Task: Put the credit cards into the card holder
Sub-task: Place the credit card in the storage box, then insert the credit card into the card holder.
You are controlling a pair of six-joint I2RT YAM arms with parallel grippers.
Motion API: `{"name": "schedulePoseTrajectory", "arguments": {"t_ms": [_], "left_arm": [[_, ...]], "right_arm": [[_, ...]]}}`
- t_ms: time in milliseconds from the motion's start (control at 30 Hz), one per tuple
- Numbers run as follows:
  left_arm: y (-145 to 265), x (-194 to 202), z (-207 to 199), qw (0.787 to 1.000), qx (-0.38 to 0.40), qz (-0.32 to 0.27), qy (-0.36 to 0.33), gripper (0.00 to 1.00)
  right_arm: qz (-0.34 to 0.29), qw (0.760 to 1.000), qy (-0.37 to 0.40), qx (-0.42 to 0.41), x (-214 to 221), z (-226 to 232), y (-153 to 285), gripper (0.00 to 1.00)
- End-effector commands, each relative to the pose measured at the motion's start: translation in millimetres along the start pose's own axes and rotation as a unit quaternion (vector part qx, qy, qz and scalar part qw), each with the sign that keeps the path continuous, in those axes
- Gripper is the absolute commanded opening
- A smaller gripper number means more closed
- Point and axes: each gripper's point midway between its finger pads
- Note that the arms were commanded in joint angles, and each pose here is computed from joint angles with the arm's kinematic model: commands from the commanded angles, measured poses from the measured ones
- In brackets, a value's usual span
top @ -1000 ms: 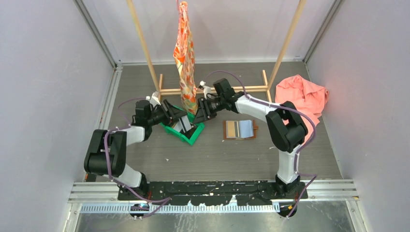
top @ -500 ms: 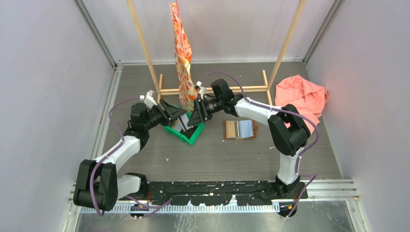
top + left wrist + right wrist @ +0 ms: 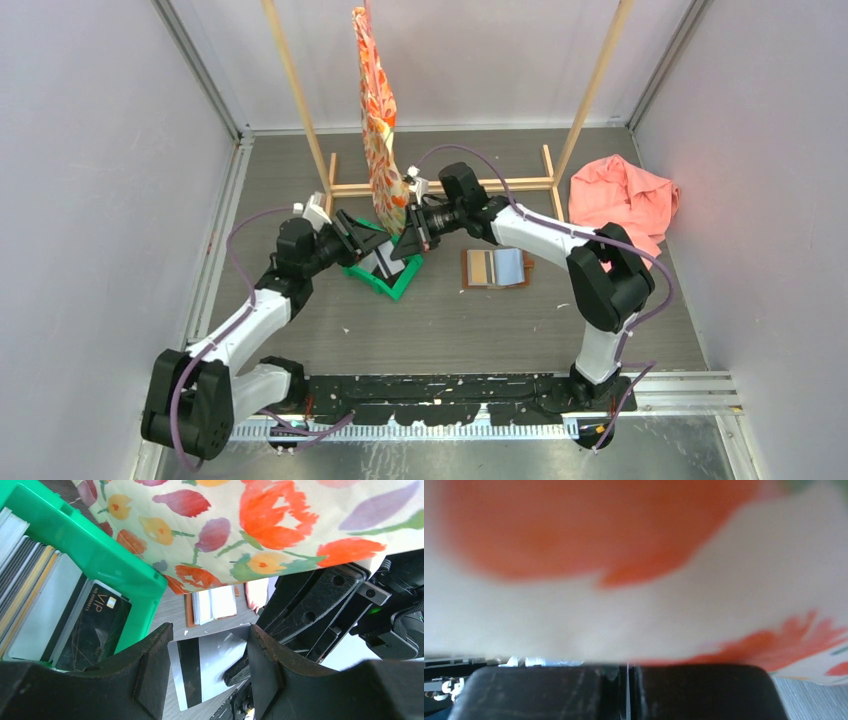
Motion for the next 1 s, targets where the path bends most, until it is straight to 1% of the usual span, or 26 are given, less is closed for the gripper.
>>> {"name": "schedulePoseTrajectory", "arguments": {"t_ms": [0,67,100,167,233,267,333,367,433,467,567,633,700,733,767,800,867,967], "left_arm": [[7.8,-3.1,-18.1,1.0,0.022,-0.012,-0.003,0.53],[12.6,-3.9,-23.1,0.999,0.029,-0.017,-0.004,0.58],[15.6,-3.9,-25.6,0.999,0.031,-0.017,-0.006,0.63],[22.7,-7.3,-34.3,0.998,0.046,-0.028,-0.016,0.78],[30.0,-8.2,-43.4,0.997,0.068,-0.039,-0.026,0.95],[33.6,-6.4,-46.9,0.996,0.08,-0.04,-0.03,0.99],[40.1,-4.7,-56.9,0.993,0.109,-0.044,-0.034,1.0],[43.2,-3.4,-62.7,0.99,0.126,-0.045,-0.036,1.0],[49.5,-2.1,-77.5,0.983,0.174,-0.049,-0.041,1.0],[51.0,0.0,-83.0,0.979,0.194,-0.047,-0.034,1.0],[51.7,6.9,-99.9,0.969,0.237,-0.054,-0.046,0.98],[46.9,17.4,-115.1,0.962,0.254,-0.063,-0.073,0.95],[40.5,30.5,-133.3,0.954,0.267,-0.073,-0.113,0.95],[37.6,37.1,-145.5,0.949,0.275,-0.078,-0.131,0.95],[34.5,40.7,-152.7,0.945,0.28,-0.082,-0.146,0.95],[30.8,43.4,-158.4,0.942,0.282,-0.087,-0.158,0.94],[18.2,49.2,-162.2,0.941,0.278,-0.091,-0.167,0.94],[0.2,56.9,-168.4,0.942,0.281,-0.09,-0.162,0.89]], "right_arm": [[-0.017,0.999,0.048,-0.018,-3.8,27.7,15.1,0.01],[-0.009,0.998,0.053,-0.027,3.2,30.7,21.6,0.01],[-0.006,0.998,0.057,-0.033,7.2,32.9,26.3,0.01],[0.005,0.996,0.069,-0.051,17.9,36.1,38.6,0.01],[0.03,0.992,0.096,-0.077,35.0,40.9,55.4,0.01],[0.05,0.99,0.104,-0.079,47.2,40.3,64.5,0.01],[0.076,0.983,0.148,-0.079,64.5,35.0,84.1,0.01],[0.079,0.983,0.144,-0.078,68.7,33.4,94.3,0.01],[0.064,0.987,0.13,-0.077,69.1,28.9,116.4,0.01],[0.052,0.989,0.118,-0.075,68.0,24.6,127.5,0.01],[0.008,0.994,0.083,-0.07,61.7,15.0,158.8,0.01],[-0.024,0.995,0.069,-0.069,55.0,11.5,175.4,0.01],[-0.053,0.994,0.061,-0.072,45.7,9.3,185.9,0.01],[-0.063,0.994,0.039,-0.081,42.6,10.5,189.2,0.01],[-0.072,0.993,0.044,-0.084,38.5,8.4,191.1,0.01],[-0.077,0.992,0.03,-0.095,36.7,10.3,193.7,0.01],[-0.083,0.991,0.023,-0.103,34.0,9.2,197.9,0.01],[-0.085,0.99,0.017,-0.111,32.0,10.5,202.2,0.01]]}}
Point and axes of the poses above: each gripper's point midway between its finger pads, its own y axis back along the fingers, its own z axis along the line the jaws close on, x = y × z, and after that the axes turned 12 degrees about -y, right-handed
